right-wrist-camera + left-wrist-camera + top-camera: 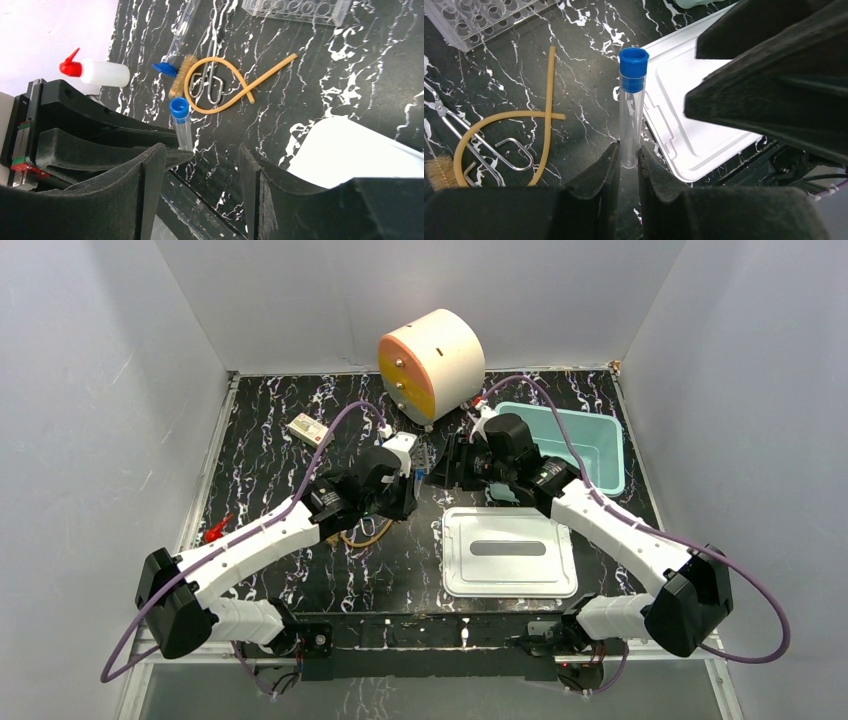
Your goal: Organize the chemistry lab equipment
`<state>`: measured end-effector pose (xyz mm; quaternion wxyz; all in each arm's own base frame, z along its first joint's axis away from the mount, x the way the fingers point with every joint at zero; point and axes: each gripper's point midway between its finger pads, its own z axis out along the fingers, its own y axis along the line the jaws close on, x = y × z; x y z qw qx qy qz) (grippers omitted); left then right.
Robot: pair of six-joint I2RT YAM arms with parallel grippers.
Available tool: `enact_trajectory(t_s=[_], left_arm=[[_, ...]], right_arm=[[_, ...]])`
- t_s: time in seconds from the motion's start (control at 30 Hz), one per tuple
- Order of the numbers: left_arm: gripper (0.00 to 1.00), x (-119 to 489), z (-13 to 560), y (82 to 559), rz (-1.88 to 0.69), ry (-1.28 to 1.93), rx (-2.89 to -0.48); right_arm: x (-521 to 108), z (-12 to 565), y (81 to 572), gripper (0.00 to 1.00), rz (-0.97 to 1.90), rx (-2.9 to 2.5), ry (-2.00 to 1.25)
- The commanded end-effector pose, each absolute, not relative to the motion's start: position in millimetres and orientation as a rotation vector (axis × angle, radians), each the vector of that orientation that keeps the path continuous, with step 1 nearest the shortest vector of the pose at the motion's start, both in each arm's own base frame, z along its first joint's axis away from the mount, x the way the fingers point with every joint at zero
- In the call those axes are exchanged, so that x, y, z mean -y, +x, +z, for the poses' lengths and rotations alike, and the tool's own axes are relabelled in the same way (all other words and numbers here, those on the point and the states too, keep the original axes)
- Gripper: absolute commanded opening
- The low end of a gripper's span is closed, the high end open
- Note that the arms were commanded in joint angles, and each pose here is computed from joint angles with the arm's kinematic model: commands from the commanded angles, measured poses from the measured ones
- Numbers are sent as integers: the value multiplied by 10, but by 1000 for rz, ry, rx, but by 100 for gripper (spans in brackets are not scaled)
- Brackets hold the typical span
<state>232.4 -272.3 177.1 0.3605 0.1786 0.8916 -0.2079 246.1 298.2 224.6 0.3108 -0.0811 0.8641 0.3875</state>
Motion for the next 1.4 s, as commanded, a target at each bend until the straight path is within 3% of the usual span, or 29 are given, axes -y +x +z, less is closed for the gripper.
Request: enact_trajectory(t_s=[0.0, 0.27, 0.97, 1.03, 1.2, 1.37], left_arm=[[10, 2806, 2033, 2287, -625, 501, -2225], [10, 2811, 2013, 2248, -641, 514, -2232], [10, 2762, 1893, 2188, -614, 563, -2270], [10, 2770, 1903, 2194, -614, 564, -2270], [10, 2749, 1862, 2217, -582, 566, -2282], [9, 2743, 1846, 2212, -579, 566, -2288]], right_arm=[[-3199, 2585, 2460, 64, 1193, -2194, -244], [-3275, 2439, 2506, 61, 1217, -2239, -193], [-3316, 2431, 2550, 24, 1208, -2259, -205], [-3310, 2465, 2553, 24, 1201, -2259, -210], [-3300, 2543, 2538, 36, 1210, -2252, -221], [-3295, 2543, 2521, 30, 1218, -2254, -225]])
